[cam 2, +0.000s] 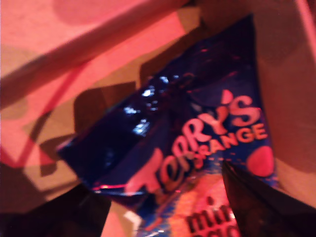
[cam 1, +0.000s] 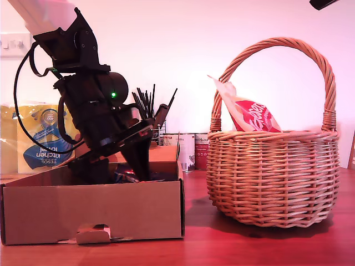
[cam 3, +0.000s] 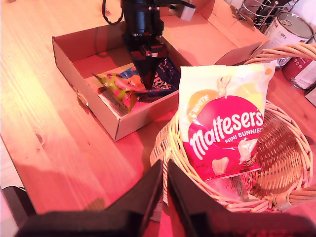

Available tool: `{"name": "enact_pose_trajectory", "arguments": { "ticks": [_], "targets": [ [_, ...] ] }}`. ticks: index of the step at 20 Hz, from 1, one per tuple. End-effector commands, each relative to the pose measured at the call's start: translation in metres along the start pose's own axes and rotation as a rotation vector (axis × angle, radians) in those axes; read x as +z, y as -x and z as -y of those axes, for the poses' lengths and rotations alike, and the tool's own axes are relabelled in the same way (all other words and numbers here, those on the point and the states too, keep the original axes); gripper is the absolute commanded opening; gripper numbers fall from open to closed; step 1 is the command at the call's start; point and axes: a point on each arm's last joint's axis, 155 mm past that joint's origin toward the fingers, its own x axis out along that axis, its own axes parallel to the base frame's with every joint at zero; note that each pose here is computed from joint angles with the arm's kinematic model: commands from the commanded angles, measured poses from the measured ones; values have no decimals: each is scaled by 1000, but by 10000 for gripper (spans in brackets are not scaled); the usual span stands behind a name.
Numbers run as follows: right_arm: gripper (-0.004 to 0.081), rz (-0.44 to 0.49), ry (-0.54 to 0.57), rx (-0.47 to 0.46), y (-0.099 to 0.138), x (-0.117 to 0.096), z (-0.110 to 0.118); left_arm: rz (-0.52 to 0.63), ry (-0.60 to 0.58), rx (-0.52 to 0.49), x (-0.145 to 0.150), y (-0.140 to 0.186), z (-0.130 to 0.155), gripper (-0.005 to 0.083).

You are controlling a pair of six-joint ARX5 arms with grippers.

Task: Move the bags of Easter eggs from the cardboard box on the left into the woven basket on the right side.

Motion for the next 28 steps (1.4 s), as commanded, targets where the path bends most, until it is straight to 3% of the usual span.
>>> {"name": "enact_pose_trajectory", "arguments": {
  "ticks": [1, 5, 9, 13, 17, 22, 28],
  "targets": [
    [-13, -5, 3, 2, -3, -3, -2, -27, 4, -26, -7, -7, 2, 517],
    [-13, -4, 3, 2, -3, -3, -2, -30, 3, -28, -8, -7, 2, 133],
    [-13, -5, 3, 2, -3, -3, -2, -30, 4, -28, -8, -7, 2, -27],
    [-13, -5, 3, 1, -3, -3, -2, -40, -2, -27, -11, -2, 2, -24],
    [-13, -16, 3, -30, -3, -5, 4, -26, -19, -40, -14, 23, 9, -24],
    [-13, -24, 4, -64, -2, -7, 10, 54, -14, -185, -3, 61, 35, -24],
    [-13, -43, 7, -99, -1, -11, 17, 74, 48, -380, -1, 83, 47, -24]
  ]
}}
